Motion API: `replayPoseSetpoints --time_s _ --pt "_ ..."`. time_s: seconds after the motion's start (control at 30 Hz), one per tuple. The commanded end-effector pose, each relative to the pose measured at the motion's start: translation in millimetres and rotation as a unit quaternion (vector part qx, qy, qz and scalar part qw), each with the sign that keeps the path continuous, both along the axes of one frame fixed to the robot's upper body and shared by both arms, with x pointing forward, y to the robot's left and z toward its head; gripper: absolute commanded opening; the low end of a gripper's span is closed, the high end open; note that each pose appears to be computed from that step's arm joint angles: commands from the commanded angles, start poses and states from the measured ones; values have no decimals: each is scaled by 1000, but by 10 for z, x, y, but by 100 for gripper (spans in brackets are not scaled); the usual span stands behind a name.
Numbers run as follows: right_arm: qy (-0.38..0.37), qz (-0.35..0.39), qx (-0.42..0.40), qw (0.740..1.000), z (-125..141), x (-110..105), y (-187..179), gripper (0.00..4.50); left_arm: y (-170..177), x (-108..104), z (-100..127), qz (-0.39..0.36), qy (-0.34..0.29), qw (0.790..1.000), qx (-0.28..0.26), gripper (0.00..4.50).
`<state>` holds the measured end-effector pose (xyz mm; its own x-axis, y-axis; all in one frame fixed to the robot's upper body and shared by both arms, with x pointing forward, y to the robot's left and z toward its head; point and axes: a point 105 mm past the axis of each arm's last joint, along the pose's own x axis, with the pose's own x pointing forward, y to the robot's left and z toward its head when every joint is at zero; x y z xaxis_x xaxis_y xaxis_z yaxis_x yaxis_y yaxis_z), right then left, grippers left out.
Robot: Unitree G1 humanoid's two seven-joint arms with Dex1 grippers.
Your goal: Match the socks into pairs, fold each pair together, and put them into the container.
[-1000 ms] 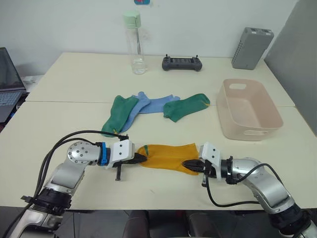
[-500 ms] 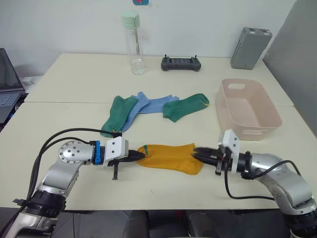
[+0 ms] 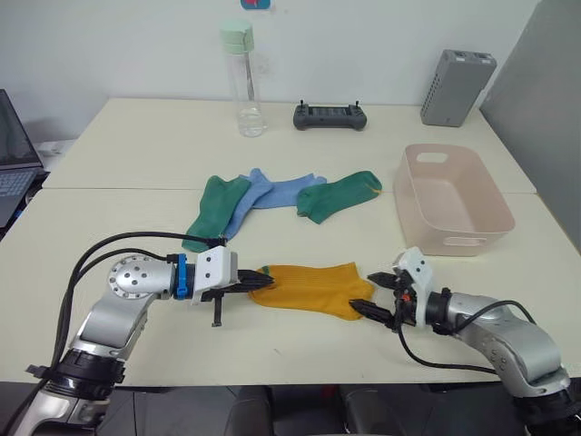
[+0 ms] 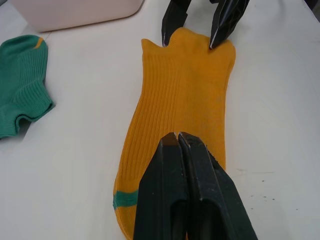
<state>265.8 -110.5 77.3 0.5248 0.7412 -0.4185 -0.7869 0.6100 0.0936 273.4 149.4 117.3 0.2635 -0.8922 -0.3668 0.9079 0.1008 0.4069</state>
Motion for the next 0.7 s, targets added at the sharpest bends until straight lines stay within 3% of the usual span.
replayPoseSetpoints --time_s 0.03,0.13,0.47,0.6,0.7 --pt "7 10 -11 1000 -28 -32 58 430 -20 16 58 -11 -20 1000 -1 0" --pt "15 34 6 999 5 -98 140 358 -35 10 64 -15 -22 1000 -4 0" --pt "42 18 64 997 107 -26 93 2 -182 14 123 -29 -35 999 -14 0" --pt "79 35 79 993 165 8 -23 2 -372 86 169 -27 -28 998 -43 0" --pt "92 47 84 991 225 55 -78 2 -563 138 197 -14 17 997 -78 0"
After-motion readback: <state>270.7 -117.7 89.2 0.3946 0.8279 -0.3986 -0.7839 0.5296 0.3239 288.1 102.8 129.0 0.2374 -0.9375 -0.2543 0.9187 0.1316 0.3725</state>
